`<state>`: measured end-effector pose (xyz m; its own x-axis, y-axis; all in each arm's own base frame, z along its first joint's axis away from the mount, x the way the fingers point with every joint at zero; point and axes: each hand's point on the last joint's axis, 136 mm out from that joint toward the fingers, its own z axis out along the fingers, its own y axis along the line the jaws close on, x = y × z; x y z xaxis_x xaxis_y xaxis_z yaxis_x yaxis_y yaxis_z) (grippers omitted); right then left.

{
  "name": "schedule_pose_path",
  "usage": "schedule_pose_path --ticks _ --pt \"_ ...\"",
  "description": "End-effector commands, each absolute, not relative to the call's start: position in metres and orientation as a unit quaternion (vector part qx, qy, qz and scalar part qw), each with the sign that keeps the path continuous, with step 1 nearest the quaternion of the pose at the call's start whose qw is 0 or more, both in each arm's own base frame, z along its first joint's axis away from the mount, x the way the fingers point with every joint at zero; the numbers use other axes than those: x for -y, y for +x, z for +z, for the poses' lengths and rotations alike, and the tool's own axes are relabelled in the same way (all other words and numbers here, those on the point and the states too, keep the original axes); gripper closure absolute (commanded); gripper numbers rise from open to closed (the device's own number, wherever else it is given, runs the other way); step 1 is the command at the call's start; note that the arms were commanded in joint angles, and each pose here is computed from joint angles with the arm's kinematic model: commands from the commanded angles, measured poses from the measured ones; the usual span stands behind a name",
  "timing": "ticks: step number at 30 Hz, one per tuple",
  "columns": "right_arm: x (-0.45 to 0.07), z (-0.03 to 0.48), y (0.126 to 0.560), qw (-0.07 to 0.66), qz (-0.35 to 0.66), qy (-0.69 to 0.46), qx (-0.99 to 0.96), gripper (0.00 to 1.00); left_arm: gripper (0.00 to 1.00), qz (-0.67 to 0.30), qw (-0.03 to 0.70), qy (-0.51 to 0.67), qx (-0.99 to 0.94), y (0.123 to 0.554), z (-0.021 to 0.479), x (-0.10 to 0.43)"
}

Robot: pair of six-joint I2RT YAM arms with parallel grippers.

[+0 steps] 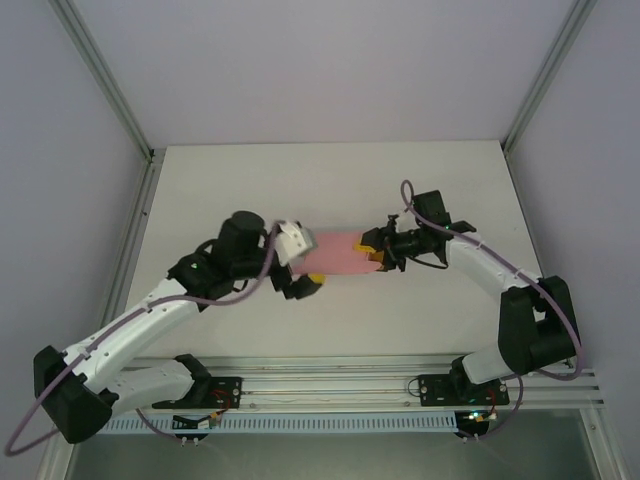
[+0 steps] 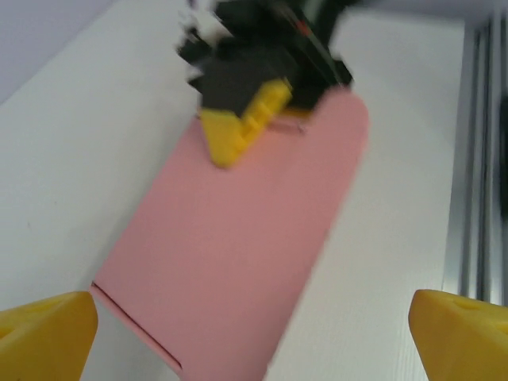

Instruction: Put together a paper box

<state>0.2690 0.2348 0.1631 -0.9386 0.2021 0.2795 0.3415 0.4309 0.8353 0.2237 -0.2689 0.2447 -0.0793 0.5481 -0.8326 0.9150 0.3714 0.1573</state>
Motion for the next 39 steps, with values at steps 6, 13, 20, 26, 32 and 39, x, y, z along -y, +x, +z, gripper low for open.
schedule_pose_path --ticks 6,13,20,26,32,39 --pt "-0.239 0.175 0.233 0.242 -0.521 -0.231 0.785 0.66 0.01 -0.048 0.308 0.686 -0.657 0.220 0.179 0.270" --pt "-0.237 0.167 0.231 0.264 -0.513 -0.248 0.778 0.67 0.21 -0.004 0.321 0.697 -0.641 0.239 0.178 0.292" --pt "-0.237 0.155 0.233 0.286 -0.510 -0.270 0.765 0.63 0.59 -0.022 0.365 0.692 -0.622 0.239 0.196 0.303" --pt "-0.236 0.165 0.238 0.266 -0.521 -0.263 0.767 0.23 0.70 -0.010 0.369 0.688 -0.625 0.243 0.193 0.301" --pt "-0.164 0.179 0.267 0.051 -0.442 -0.249 0.860 0.00 0.73 -0.036 0.339 0.689 -0.640 0.233 0.179 0.289" --pt "-0.091 0.263 0.296 -0.398 -0.335 -0.041 0.853 0.00 0.72 -0.116 0.208 0.670 -0.703 0.225 0.151 0.263"
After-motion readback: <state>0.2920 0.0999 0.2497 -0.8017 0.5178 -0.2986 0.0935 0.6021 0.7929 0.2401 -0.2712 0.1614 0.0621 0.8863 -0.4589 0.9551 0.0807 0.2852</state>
